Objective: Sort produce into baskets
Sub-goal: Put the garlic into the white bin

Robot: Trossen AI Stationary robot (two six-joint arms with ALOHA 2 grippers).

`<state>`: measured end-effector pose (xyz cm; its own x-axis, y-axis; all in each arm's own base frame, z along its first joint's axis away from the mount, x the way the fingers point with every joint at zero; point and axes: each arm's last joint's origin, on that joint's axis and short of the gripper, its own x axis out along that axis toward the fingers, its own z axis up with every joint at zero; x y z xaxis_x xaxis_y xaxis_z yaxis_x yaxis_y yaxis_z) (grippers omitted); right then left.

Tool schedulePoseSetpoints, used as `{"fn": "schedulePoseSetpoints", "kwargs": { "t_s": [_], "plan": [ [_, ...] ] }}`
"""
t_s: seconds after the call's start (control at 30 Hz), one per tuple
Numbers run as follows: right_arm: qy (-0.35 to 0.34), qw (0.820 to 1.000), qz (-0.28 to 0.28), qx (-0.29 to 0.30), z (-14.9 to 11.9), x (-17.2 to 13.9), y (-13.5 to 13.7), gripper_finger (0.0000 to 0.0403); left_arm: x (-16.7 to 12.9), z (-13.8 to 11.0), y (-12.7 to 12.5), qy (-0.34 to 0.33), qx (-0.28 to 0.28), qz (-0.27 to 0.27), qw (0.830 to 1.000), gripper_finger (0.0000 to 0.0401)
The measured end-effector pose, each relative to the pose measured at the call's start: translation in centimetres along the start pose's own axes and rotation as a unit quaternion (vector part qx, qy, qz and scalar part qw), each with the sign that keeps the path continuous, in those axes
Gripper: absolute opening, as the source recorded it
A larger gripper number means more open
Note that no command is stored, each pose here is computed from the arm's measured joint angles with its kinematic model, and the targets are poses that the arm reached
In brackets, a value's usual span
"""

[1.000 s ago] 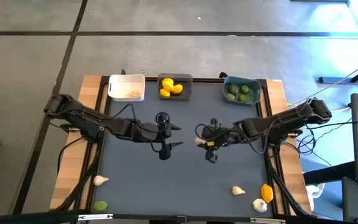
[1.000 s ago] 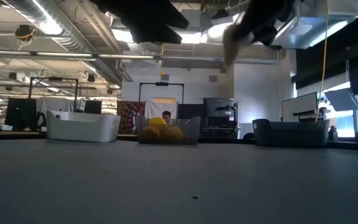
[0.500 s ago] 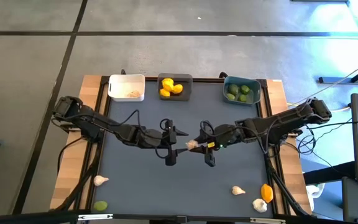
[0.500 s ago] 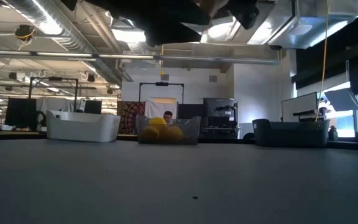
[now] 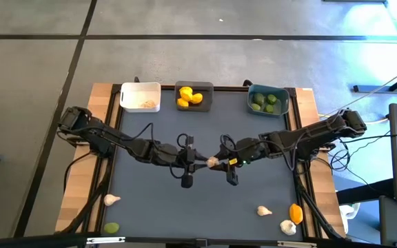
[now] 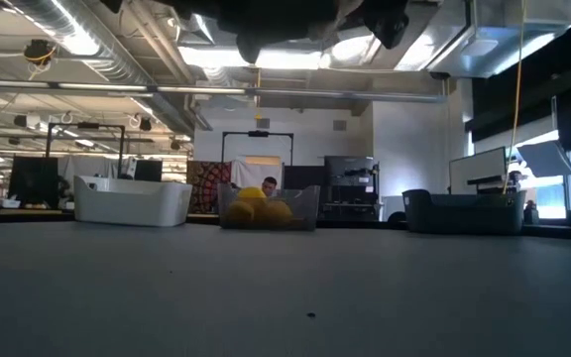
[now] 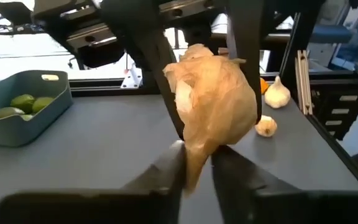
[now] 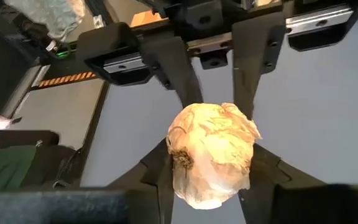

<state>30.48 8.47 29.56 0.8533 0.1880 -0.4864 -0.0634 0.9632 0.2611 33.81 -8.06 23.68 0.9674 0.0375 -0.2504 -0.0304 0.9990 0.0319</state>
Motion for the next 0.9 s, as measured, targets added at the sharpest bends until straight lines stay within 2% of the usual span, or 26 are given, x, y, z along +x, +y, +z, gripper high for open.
{"fn": "schedulePoseSetpoints", "kwargs": {
  "t_s": [0.1, 0.17, 0.33, 0.5, 0.67, 0.77, 0.9],
  "plan": [
    [0.003, 1.0, -0.002, 0.004, -0.1, 0.3, 0.0, 0.0141, 0.0, 0.0, 0.0, 0.001, 0.007, -0.002, 1.0, 0.0025],
    [0.006, 1.0, -0.003, 0.005, -0.2, 0.4, -0.1, 0.0157, 0.0, -0.1, 0.0, 0.002, 0.009, -0.009, 1.0, 0.0011],
    [0.015, 1.0, -0.008, -0.002, -0.4, 0.1, -0.2, 0.0221, -0.1, 0.3, 0.0, -0.011, 0.0, -0.008, 1.0, 0.0021],
    [0.05, 0.999, -0.017, 0.002, 0.0, -2.3, -0.1, 0.0267, -0.4, 0.2, 0.1, 0.011, 0.002, -0.005, 1.0, 0.0016],
    [0.137, 0.987, -0.053, 0.058, -1.7, -3.6, -0.5, 0.0282, -2.0, 0.7, 0.8, 0.044, -0.005, 0.033, 0.998, 0.0014],
    [0.182, 0.975, -0.102, 0.078, -3.1, -3.8, -0.5, 0.0282, -3.2, 1.1, 1.4, 0.067, -0.013, 0.072, 0.995, 0.0023],
    [0.208, 0.96, -0.168, 0.088, -5.6, -3.5, -0.7, 0.0278, -5.0, 1.1, 2.2, 0.106, -0.022, 0.121, 0.987, 0.0028]
  ]
}}
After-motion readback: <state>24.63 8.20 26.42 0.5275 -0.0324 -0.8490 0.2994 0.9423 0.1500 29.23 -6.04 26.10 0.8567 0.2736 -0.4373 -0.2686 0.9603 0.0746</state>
